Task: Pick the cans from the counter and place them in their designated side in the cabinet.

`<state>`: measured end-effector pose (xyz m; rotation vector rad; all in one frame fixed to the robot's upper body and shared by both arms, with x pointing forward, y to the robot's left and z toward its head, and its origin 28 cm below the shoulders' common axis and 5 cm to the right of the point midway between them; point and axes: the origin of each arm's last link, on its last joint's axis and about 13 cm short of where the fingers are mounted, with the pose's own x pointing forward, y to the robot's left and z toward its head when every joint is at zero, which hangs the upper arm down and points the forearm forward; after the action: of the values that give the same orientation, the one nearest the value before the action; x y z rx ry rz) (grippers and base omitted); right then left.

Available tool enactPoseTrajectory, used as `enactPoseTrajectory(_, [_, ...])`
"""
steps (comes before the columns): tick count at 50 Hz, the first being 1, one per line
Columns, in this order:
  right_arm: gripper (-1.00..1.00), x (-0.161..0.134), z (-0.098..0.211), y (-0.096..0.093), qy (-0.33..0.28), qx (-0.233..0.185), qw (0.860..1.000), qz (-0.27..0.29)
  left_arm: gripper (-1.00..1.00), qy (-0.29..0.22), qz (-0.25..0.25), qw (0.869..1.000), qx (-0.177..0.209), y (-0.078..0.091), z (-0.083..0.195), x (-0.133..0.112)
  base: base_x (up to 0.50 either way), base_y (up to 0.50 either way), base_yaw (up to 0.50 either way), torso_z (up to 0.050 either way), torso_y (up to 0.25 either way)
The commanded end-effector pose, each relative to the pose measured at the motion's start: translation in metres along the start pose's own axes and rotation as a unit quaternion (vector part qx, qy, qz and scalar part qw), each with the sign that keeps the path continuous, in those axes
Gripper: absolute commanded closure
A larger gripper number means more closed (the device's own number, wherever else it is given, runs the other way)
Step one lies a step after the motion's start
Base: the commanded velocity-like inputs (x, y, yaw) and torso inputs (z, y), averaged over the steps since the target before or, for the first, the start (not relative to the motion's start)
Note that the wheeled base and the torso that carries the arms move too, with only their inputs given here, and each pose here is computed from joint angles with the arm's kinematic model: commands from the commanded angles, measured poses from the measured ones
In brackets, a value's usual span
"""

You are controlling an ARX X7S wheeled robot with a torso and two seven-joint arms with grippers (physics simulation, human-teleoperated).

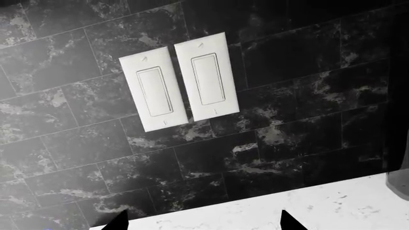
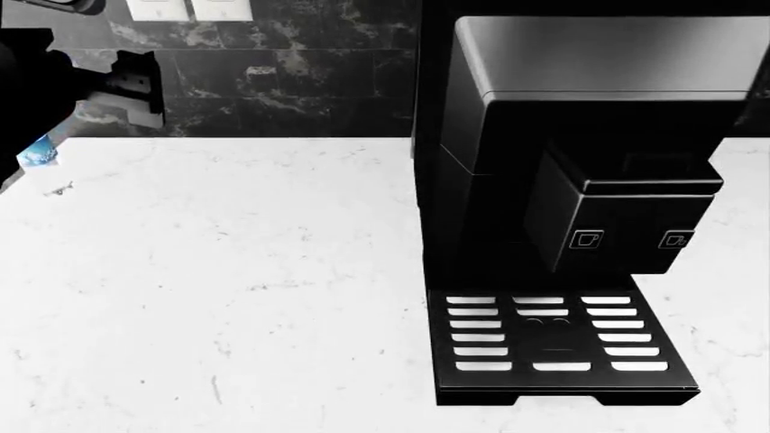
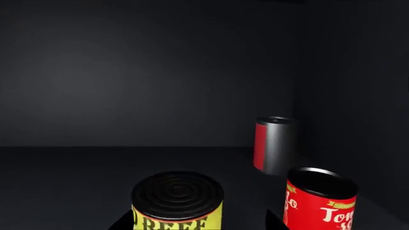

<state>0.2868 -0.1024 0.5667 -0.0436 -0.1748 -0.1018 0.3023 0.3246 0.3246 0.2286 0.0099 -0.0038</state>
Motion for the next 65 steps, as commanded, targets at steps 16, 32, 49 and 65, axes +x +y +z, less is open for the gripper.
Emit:
enactPoseTrajectory(16, [-1.00, -0.002, 0.001, -0.001, 0.000, -0.021, 1.000, -0.012, -1.00, -0.003, 0.000, 1.000, -0.002, 0.000, 0.000, 0.000, -0.04, 0.00, 0.00, 0.000, 0.000])
enactPoseTrajectory(32, [-1.00, 0.000, 0.000, -0.002, -0.004, -0.031, 0.999, -0.004, -1.00, -0.003, 0.001, 1.000, 0.001, 0.000, 0.000, 0.000, -0.38, 0.00, 0.00, 0.000, 0.000])
enactPoseTrajectory(49, [-1.00, 0.006, -0.003, -0.004, -0.003, -0.043, 0.999, 0.025, -1.00, -0.013, 0.003, 1.000, 0.008, 0.000, 0.000, 0.000, -0.29, 0.00, 0.00, 0.000, 0.000])
enactPoseTrajectory(65, [-1.00, 0.011, -0.005, -0.010, -0.012, -0.033, 0.998, 0.052, -1.00, -0.015, -0.001, 1.000, 0.007, 0.000, 0.000, 0.001, 0.00, 0.00, 0.00, 0.000, 0.000])
